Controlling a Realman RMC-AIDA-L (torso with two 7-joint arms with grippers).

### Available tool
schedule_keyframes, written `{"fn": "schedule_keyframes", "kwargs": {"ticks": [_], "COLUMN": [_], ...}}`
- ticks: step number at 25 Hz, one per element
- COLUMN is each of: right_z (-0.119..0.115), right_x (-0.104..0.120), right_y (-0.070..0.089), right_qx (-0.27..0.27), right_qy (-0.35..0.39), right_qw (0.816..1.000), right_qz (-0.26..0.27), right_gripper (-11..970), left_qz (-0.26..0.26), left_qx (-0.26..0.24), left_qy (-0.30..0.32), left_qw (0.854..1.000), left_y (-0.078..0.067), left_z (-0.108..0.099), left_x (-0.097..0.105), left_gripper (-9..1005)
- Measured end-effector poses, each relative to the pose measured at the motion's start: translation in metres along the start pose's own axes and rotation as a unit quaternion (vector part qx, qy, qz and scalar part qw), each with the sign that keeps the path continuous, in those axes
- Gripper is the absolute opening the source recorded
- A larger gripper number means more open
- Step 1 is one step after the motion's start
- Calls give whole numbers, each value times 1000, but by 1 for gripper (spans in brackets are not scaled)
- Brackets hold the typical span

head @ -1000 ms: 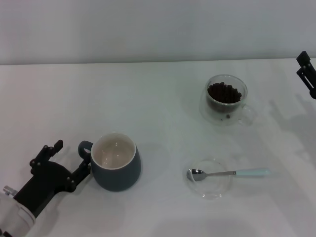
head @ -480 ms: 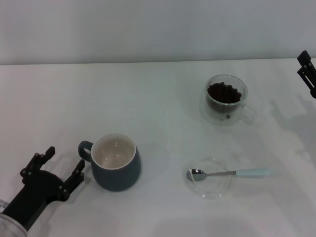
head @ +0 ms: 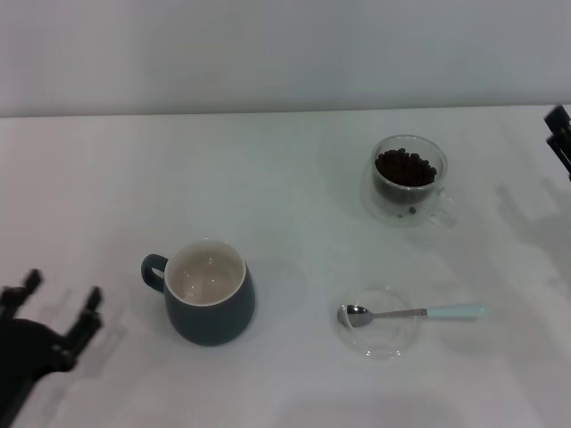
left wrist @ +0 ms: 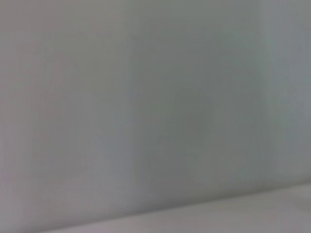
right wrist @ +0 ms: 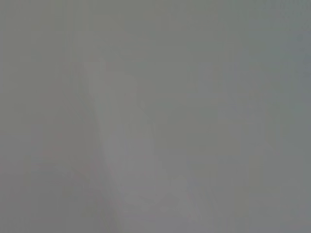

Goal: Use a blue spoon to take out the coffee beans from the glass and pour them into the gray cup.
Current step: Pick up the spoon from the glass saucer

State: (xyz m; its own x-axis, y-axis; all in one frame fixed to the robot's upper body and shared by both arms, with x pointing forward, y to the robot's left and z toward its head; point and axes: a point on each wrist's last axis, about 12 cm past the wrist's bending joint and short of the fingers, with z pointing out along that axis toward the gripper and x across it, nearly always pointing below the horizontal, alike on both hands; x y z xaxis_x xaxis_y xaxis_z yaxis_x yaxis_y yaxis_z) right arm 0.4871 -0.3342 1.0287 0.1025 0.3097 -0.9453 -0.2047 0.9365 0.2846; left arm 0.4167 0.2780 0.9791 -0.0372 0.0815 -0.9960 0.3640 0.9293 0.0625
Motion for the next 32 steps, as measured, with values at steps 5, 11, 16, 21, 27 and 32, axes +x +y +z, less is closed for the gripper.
{"fn": "schedule_keyframes", "kwargs": {"ticks": [5,11,16,21,27,32], "right_z": [-26,-55,-83,-99,-100,-104], "right_x": [10,20,33,40,51,58], "right_y": [-8,1,13,39,60,65], "right_qx": [24,6,34,51,39,38], "right_qy": [41,83,102,88,113,140], "right_qw": [987,966,958,962,961,955], "right_qz": [152,246,267,254,249,257], "right_gripper": [844,844,845,845,756,673], "left_qz": [-2,-37,-72,-70,-72,-72], "left_qx": [-61,-133,-157,-153,-151,-148], "left_qy": [-19,-40,-60,-67,-67,-70], "left_qw": [998,990,983,983,984,984], "left_y": [20,38,49,51,50,50], "left_z": [-9,-7,1,11,16,19], "left_x": [-4,-8,-14,-18,-19,-21], "left_gripper": [802,796,792,791,792,792]}}
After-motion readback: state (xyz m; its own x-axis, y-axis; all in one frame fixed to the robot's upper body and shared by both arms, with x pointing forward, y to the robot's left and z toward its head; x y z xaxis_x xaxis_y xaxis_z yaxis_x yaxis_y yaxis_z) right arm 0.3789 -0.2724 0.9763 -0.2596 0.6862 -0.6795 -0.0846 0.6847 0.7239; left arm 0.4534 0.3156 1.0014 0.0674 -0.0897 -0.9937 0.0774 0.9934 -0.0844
